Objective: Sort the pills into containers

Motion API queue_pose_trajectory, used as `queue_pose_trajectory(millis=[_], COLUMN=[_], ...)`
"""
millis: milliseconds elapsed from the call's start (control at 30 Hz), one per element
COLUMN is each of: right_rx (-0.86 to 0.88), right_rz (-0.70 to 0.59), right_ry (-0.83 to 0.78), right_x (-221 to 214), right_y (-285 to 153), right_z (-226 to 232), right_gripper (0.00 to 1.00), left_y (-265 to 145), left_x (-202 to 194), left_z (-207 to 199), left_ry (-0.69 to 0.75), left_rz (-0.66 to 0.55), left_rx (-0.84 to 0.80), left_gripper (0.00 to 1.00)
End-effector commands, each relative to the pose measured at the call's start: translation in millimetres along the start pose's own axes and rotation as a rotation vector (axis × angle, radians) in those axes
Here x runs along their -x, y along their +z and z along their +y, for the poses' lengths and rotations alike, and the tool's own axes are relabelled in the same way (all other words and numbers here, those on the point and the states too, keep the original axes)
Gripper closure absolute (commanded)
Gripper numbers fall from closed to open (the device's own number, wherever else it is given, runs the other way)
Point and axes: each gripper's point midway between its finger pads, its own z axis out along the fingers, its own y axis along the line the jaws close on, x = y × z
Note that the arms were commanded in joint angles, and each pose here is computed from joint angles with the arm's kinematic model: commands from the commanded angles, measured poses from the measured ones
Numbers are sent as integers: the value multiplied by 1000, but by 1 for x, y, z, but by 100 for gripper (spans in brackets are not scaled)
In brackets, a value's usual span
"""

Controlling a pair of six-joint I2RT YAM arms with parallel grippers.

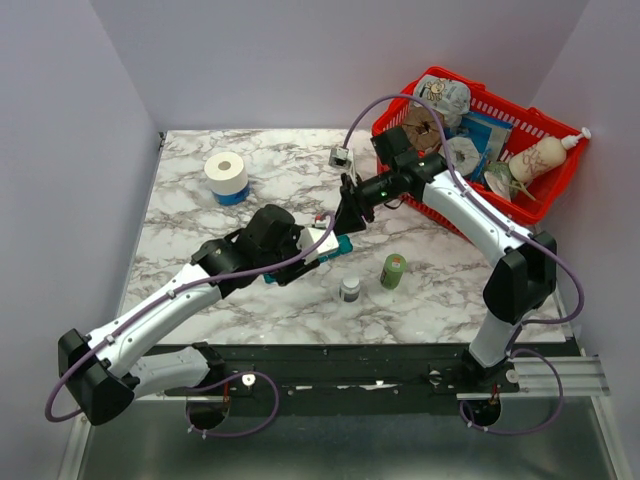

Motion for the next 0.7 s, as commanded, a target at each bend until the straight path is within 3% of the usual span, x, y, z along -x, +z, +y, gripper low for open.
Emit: queue_pose_trajectory(millis=[0, 500, 533, 667], right_rx=[-143, -269, -259, -237], right_rz=[-29, -34, -42, -124], right_ry=[-26, -50, -61, -175], right_x=[14, 19, 23, 67], right_y=[-3, -7, -8, -35], right_z=[-26, -51, -47, -18], right_gripper=[53, 54, 52, 26], left_y=[-1, -1, 1, 4], left_x=[20, 22, 17, 9], left_z=[-4, -6, -5, -3], left_ry=[30, 21, 16, 2], left_rz=[-94, -120, -109, -96], left_rx=[-15, -21, -18, -10], left_gripper=[100, 100, 100, 100])
